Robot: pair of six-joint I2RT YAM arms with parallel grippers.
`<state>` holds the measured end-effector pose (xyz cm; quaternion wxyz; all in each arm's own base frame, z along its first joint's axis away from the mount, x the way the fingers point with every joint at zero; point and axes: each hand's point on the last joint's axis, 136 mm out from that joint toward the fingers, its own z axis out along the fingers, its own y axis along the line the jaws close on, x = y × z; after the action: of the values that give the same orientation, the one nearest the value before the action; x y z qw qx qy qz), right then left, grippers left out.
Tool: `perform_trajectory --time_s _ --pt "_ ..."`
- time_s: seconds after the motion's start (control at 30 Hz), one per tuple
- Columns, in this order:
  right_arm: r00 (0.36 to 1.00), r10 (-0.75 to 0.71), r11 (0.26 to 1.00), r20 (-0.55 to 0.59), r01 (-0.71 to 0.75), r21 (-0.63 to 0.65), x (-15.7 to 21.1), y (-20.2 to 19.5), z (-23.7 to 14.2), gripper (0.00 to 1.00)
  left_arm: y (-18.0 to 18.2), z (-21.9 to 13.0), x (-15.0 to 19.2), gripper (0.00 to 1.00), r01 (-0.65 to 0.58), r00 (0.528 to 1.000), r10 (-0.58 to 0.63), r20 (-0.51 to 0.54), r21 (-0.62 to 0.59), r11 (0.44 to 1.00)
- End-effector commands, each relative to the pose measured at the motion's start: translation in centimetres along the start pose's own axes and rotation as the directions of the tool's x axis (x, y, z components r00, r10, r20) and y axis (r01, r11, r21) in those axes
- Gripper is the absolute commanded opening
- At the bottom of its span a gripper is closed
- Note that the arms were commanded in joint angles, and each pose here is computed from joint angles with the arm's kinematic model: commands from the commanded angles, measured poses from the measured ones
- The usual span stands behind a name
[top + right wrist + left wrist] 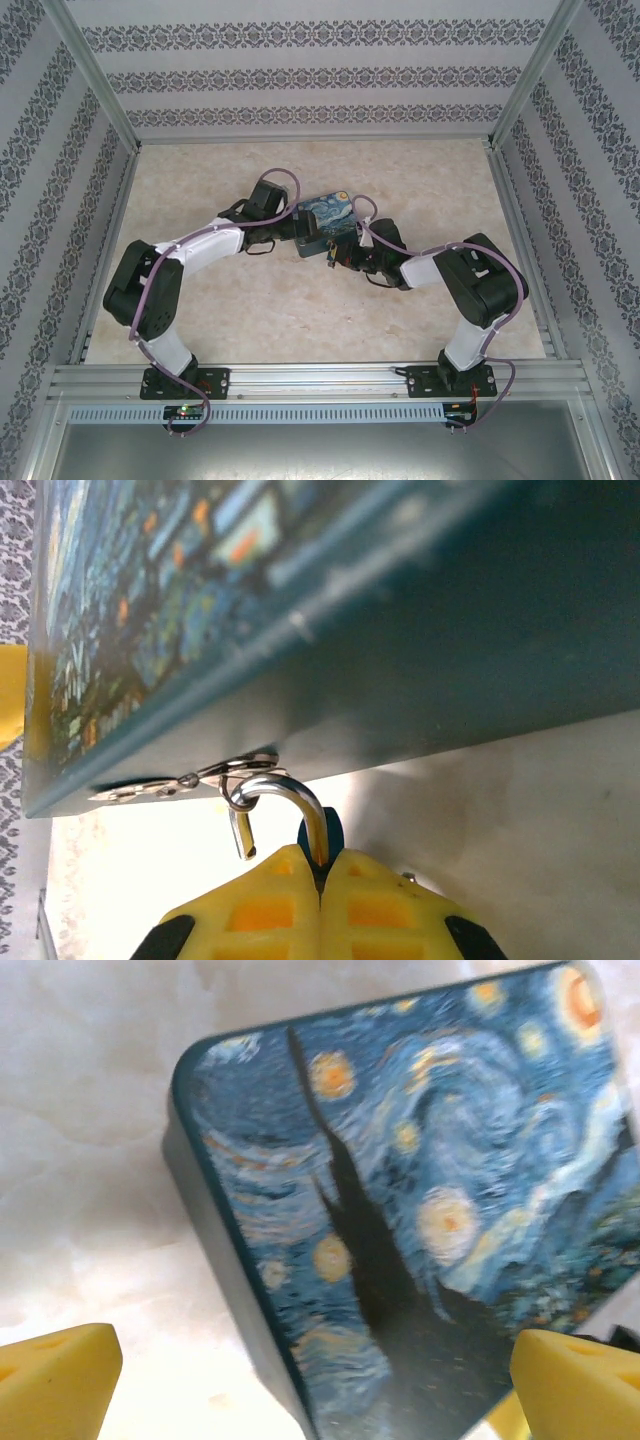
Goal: Unlock the padlock with the key
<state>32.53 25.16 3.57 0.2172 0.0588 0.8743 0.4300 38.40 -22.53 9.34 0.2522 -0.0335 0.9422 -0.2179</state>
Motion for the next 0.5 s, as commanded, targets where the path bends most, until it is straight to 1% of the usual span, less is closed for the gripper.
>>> perform_trajectory --time_s 0.0,0.2,0.47 --pt "0.998 0.060 0.998 0.023 -0.060 -0.029 0.0 0.2 0.0 0.00 2.0 0.6 1.9 1.00 -0.092 0.994 0.082 -0.076 -0.140 0.986" --pt "0.987 0.148 0.989 0.058 -0.146 -0.032 -0.3 -0.3 -0.1 0.00 2.6 1.5 3.5 1.00 -0.128 0.987 0.106 -0.120 -0.194 0.973" --pt "0.952 0.271 0.962 0.141 -0.272 -0.008 -1.3 -1.1 -0.8 0.00 3.7 2.3 5.4 1.00 -0.157 0.979 0.117 -0.167 -0.251 0.955"
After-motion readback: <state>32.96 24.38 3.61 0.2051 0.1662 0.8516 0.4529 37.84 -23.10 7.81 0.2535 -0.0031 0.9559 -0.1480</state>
